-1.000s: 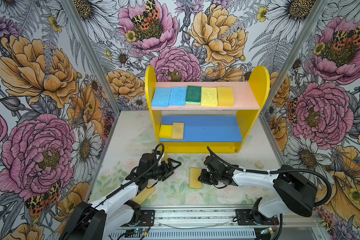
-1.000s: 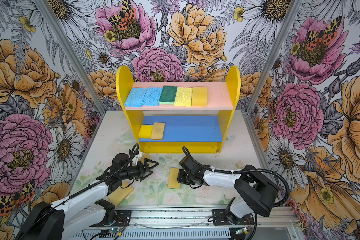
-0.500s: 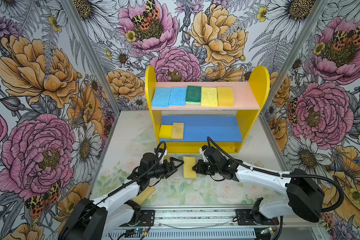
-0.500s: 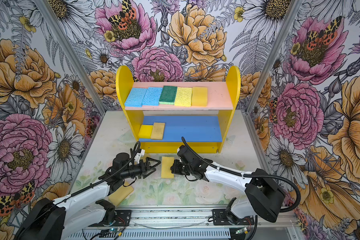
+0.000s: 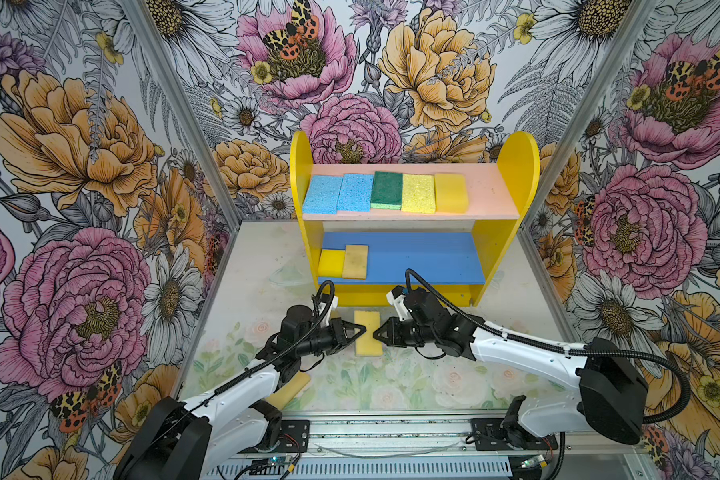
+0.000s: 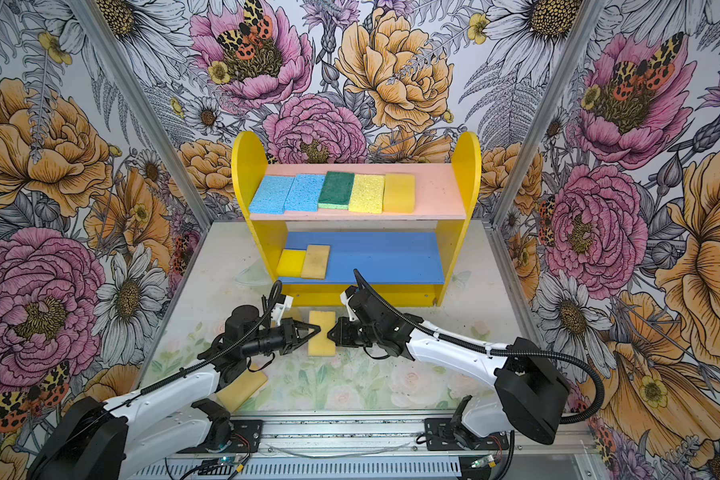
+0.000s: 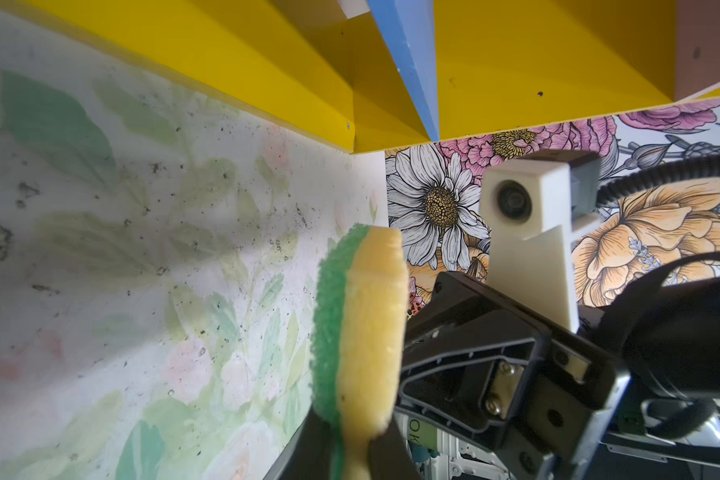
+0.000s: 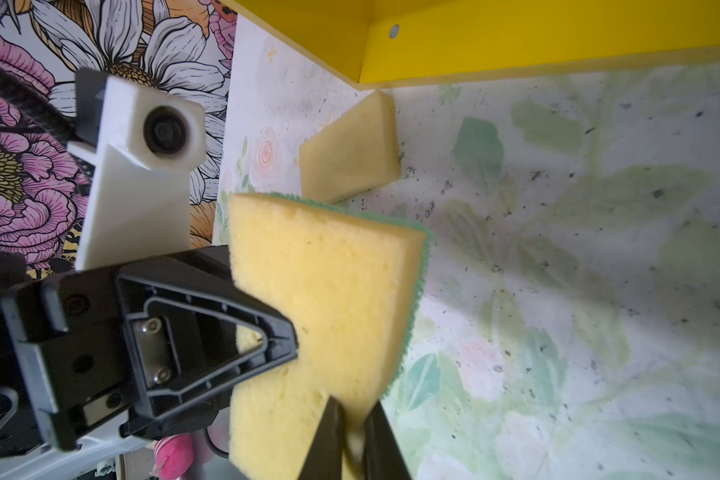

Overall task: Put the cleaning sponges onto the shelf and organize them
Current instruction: 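Close the right gripper on the yellow green-backed sponge and tip it on edge, then lift the yellow sponge and carry it onto the blue lower shelf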

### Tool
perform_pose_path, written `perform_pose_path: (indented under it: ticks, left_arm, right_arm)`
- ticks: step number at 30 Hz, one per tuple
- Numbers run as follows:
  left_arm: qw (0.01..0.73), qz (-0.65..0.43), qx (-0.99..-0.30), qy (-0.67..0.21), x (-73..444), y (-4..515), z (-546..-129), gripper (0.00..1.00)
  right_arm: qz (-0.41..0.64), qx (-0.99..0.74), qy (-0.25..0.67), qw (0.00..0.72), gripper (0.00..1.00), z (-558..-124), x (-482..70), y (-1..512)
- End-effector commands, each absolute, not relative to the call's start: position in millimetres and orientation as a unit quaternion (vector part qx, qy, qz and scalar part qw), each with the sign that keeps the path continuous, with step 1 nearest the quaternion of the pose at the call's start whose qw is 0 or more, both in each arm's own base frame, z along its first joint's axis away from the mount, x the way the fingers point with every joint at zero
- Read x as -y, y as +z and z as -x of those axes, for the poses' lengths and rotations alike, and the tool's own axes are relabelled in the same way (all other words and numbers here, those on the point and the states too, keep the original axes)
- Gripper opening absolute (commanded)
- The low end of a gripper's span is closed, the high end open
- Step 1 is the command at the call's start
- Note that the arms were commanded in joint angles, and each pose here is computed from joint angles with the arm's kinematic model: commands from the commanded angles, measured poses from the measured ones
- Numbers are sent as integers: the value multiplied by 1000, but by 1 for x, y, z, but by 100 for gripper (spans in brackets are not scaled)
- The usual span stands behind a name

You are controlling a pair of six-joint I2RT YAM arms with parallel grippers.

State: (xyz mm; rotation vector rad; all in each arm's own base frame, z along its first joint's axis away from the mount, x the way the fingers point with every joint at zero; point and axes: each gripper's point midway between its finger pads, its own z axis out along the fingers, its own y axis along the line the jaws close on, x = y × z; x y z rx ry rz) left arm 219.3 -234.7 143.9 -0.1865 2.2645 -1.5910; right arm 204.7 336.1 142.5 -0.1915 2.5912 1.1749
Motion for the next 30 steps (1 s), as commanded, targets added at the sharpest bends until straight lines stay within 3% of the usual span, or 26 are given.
perform_pose_path:
  ticks: [1,6,17,21,26,27,30]
  left_arm:
    - [219,45,-787,-576,237,165,-223,10]
    - [238,52,-785,-569,228,169,-225,9]
    - [257,64,-783,-564,215,176,-229,9]
    - [263,68,-779,-565,213,179,-228,9]
    - [266,70,-778,-564,211,181,-228,11]
    - [264,69,-778,-565,211,181,-227,14]
    - [261,66,-780,-565,211,181,-225,43]
  right_arm:
    - [71,-888,429,149,28,-198,-339,160]
    - [70,-886,436,141,37,-186,-340,162]
    - [84,-884,439,137,37,-170,-350,165]
    - [81,-884,438,144,31,-170,-350,167]
    - [82,-880,442,150,13,-172,-352,174]
    - [79,-880,442,154,11,-174,-351,176]
    - [72,-877,442,172,7,-179,-349,183]
